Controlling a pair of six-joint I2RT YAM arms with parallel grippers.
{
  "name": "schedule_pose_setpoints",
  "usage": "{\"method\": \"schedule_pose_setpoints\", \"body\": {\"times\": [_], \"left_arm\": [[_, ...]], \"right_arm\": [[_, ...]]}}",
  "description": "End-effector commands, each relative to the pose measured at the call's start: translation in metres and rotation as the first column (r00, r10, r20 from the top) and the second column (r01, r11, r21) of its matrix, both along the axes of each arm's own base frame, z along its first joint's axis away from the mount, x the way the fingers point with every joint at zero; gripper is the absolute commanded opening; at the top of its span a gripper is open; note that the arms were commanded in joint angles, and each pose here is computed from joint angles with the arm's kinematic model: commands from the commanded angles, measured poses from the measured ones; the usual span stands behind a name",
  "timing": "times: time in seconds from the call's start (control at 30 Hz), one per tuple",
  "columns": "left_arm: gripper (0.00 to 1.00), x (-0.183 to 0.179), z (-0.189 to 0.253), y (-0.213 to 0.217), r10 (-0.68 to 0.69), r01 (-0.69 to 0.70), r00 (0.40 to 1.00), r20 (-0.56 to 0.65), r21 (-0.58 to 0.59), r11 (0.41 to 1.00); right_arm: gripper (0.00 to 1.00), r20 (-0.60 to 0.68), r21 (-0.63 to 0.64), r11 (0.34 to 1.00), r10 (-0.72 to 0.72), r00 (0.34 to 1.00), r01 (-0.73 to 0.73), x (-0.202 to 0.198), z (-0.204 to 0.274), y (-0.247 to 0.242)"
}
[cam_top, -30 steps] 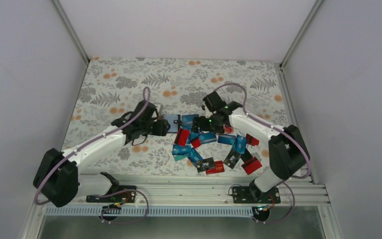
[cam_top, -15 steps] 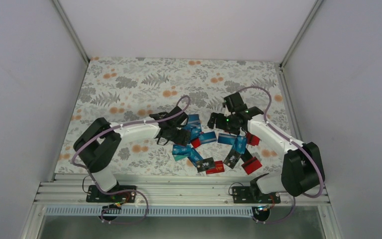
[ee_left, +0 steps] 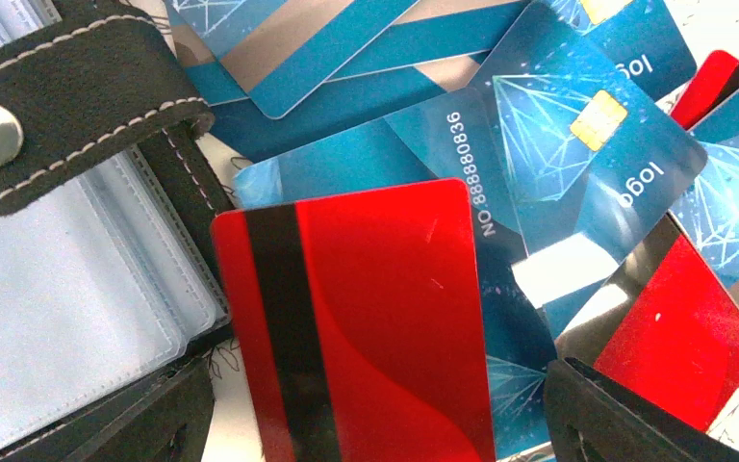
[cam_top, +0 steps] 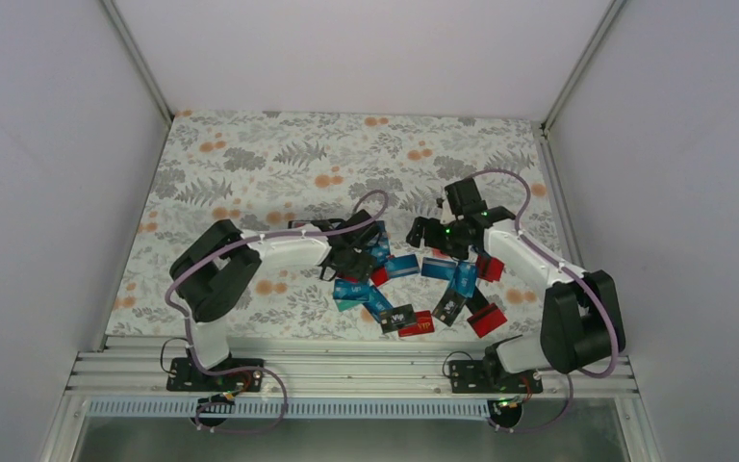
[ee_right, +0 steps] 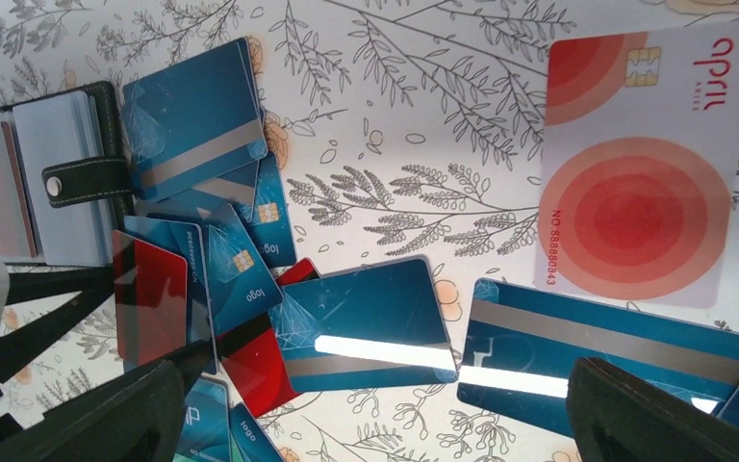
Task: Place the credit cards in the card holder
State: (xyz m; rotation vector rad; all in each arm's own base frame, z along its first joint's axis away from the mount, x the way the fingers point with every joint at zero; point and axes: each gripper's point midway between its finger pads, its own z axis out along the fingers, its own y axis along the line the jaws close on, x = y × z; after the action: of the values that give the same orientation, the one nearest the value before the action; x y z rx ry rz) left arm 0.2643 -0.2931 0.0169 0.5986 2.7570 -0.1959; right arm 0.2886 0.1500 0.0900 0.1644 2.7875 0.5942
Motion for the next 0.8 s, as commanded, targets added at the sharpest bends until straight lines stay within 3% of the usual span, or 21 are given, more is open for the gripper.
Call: {"method": "schedule_pose_setpoints", "body": {"times": [0.0, 0.1, 0.3, 0.77], "left_arm": [[0.77, -0.014, -0.033, 0.014, 0.021, -0.015, 0.999, -0.046, 0.124, 0.992], [0.62, -0.023, -0.048, 0.021, 0.038, -0.026, 0.997, -0.073, 0.159, 0.987], [0.53, -0.032, -0.053, 0.026, 0.052, -0.038, 0.996, -0.066, 0.191, 0.981], [0.52, -0.017, 0.025, -0.008, 0.049, -0.05, 0.999, 0.022, 0.029, 0.998]], "right_arm": [[1.0, 0.013, 0.004, 1.0, 0.013, 1.0, -0.013, 0.004, -0.003, -0.006], [1.0, 0.007, 0.01, 1.0, 0.012, 1.0, -0.012, 0.005, -0.005, -0.008], [1.0, -0.003, 0.021, 1.0, 0.017, 1.0, -0.017, 0.007, -0.008, -0.009], [1.0, 0.014, 0.037, 0.999, 0.013, 1.0, -0.014, 0.007, 0.003, -0.01]]}}
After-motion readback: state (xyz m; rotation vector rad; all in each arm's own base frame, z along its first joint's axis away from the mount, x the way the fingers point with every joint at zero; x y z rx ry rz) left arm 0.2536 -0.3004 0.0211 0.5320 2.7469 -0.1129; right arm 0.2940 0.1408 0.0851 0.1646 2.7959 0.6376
